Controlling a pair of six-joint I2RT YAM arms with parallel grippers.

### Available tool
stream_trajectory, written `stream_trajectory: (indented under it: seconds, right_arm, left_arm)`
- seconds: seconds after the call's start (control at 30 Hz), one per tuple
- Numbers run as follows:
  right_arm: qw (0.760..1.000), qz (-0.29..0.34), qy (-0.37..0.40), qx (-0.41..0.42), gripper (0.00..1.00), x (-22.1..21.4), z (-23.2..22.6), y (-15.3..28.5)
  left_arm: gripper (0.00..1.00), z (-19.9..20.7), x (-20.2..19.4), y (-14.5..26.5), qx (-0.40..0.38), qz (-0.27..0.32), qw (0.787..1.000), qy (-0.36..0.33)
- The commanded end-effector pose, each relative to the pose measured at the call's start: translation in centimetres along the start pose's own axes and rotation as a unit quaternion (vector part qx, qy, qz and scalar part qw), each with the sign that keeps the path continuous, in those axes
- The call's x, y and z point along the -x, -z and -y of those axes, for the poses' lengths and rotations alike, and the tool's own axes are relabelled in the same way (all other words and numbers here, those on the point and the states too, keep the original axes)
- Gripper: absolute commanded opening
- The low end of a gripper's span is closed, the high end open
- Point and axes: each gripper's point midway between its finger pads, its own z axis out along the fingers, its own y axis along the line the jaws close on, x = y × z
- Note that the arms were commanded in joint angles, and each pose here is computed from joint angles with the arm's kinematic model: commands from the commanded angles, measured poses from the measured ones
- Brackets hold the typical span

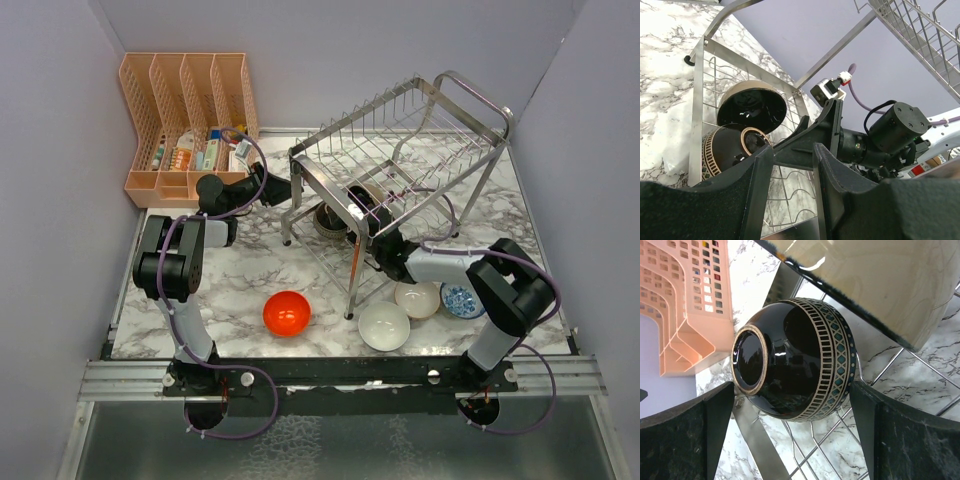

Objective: Load the bowls into the dish rack
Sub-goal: Move the bowl to the dish rack.

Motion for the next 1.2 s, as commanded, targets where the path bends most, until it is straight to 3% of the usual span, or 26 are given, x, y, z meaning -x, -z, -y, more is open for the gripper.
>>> stream_trajectory:
  seconds: [0.0,0.77,1.17]
  right_arm:
    - [0.997,-0.004,-0.035,0.065,0.99,0.0,-2.7,0.7]
    - [0.988,0.003,-0.058,0.144,1.0,1.3,-5.3,3.5]
    - [0.994,-0.072,-0.078,0.03,1.0,-1.4,-3.3,3.2]
  left_arm:
    - [0.4,0.3,0.3,0.0,-0.015,-0.004,1.0,-0.022]
    - [0.4,0.4,0.5,-0.1,-0.019,-0.003,1.0,-0.022]
    - [0.4,0.5,0.4,0.0,-0.02,-0.002,1.0,-0.02]
